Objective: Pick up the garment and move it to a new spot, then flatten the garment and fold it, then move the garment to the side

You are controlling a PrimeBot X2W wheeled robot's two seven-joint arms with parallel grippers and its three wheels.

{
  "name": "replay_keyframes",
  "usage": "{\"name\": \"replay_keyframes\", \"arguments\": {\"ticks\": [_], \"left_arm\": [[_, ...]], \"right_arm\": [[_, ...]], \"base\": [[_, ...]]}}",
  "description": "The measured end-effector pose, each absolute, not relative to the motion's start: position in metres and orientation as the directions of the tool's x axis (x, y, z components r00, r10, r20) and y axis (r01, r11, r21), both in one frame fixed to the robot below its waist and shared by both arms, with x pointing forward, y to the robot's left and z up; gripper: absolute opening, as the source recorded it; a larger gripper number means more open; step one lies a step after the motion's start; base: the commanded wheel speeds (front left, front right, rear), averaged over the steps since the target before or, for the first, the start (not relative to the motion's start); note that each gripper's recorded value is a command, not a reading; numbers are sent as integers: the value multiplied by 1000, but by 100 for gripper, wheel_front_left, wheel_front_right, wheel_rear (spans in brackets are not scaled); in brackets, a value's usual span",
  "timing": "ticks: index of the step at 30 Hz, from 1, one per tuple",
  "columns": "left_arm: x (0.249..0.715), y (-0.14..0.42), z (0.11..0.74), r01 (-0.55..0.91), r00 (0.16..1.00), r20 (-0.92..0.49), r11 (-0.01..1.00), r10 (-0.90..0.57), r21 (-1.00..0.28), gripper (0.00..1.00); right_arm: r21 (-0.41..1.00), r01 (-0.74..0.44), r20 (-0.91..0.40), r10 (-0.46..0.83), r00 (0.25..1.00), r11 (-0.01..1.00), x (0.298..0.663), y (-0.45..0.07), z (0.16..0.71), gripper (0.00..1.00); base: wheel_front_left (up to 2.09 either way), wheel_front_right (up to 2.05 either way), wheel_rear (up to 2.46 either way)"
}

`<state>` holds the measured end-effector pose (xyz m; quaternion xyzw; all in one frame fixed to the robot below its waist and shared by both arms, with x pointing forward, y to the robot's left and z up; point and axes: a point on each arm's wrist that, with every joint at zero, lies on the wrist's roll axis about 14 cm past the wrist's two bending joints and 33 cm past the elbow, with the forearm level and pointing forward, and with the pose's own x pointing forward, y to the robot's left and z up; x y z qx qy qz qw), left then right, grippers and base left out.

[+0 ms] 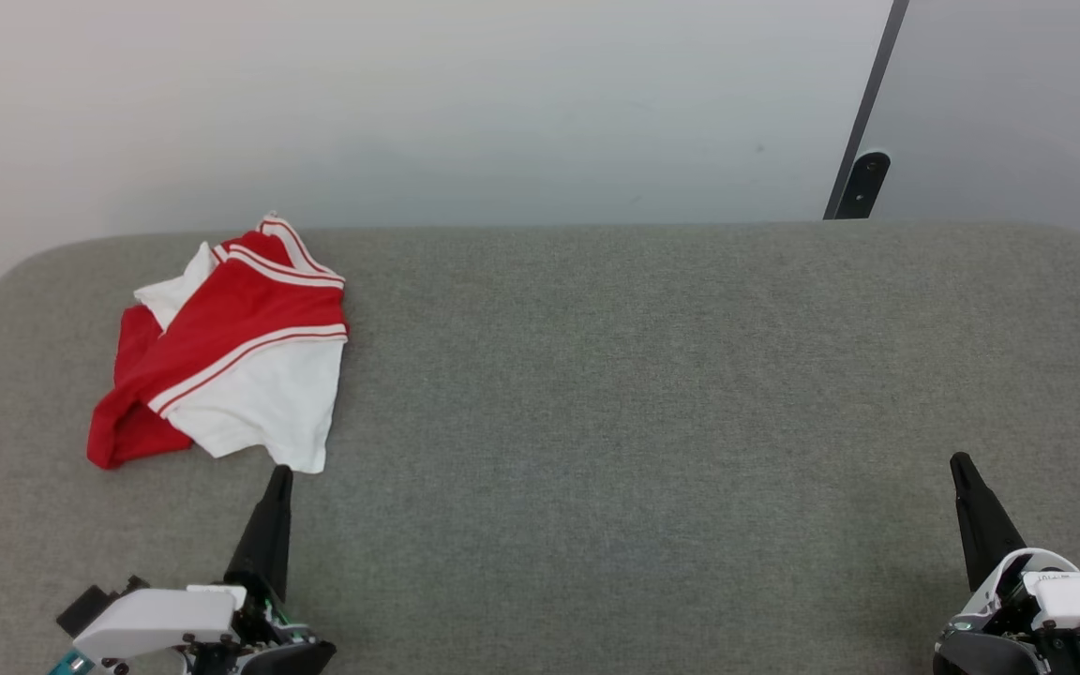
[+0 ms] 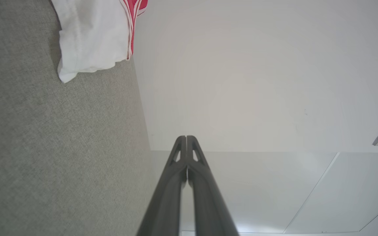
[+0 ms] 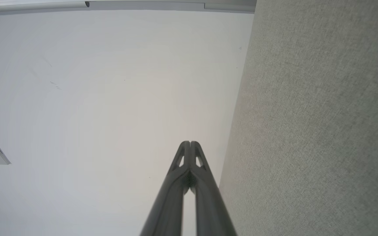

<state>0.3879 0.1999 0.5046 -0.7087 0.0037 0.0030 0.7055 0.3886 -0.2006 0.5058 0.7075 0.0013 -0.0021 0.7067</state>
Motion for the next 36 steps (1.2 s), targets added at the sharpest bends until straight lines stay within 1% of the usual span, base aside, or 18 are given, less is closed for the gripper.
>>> {"name": "replay_keyframes", "arguments": {"ticks": [36], "left_arm": [[388,200,505,-9,1000,-9,-4,-1,-1000,0]], "right_arm": [[1000,5,-5,-1,1000,-1,389,-201,506,0]], "base": [[0,0,0]]}}
